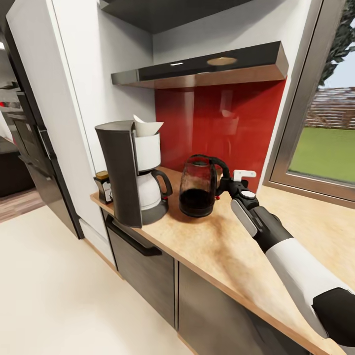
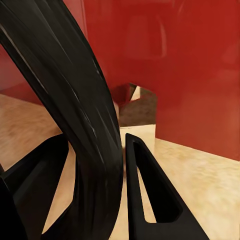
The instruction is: Set up a coffee station on the kitchen countertop: keep the coffee maker on the countertop, move the bottle of coffee from the kitchen shelf to the counter next to the coffee maker, place a paper coffee filter on top of the coffee maker, put the saucer next to the coffee maker with the coffee cup on the saucer, and place the electric kettle next to the coffee maker.
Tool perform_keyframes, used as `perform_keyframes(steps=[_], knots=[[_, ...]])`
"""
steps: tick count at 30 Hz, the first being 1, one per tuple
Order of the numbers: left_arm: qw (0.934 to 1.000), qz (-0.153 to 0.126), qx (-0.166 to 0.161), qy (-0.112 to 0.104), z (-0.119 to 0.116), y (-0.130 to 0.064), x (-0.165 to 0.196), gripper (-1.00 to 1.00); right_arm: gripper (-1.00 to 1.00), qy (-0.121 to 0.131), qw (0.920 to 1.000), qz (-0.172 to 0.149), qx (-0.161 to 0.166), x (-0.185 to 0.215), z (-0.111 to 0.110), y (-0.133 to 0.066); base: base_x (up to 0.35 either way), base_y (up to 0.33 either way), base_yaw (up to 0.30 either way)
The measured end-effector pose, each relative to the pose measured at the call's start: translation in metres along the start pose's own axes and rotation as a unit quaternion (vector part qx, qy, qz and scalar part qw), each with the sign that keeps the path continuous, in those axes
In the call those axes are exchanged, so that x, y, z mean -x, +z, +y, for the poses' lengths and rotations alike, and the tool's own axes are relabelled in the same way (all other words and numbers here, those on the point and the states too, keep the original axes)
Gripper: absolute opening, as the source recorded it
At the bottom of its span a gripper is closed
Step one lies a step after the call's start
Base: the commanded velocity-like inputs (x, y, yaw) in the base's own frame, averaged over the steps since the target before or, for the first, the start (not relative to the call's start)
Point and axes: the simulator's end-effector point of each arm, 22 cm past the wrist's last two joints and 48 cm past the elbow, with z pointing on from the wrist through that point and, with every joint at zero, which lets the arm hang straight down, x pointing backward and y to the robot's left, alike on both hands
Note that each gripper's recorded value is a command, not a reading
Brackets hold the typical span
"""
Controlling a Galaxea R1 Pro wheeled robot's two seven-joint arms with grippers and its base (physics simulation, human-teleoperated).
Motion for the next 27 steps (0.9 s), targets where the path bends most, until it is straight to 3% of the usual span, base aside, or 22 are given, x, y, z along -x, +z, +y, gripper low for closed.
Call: perform_keyframes(steps=[27], knots=[[1.0, 0.0, 0.0, 0.0, 0.009, 0.015, -0.004, 1.0, -1.0, 0.0, 1.0, 0.0, 0.0, -0.018, -0.001, 0.0, 0.007, 0.0, 0.0]])
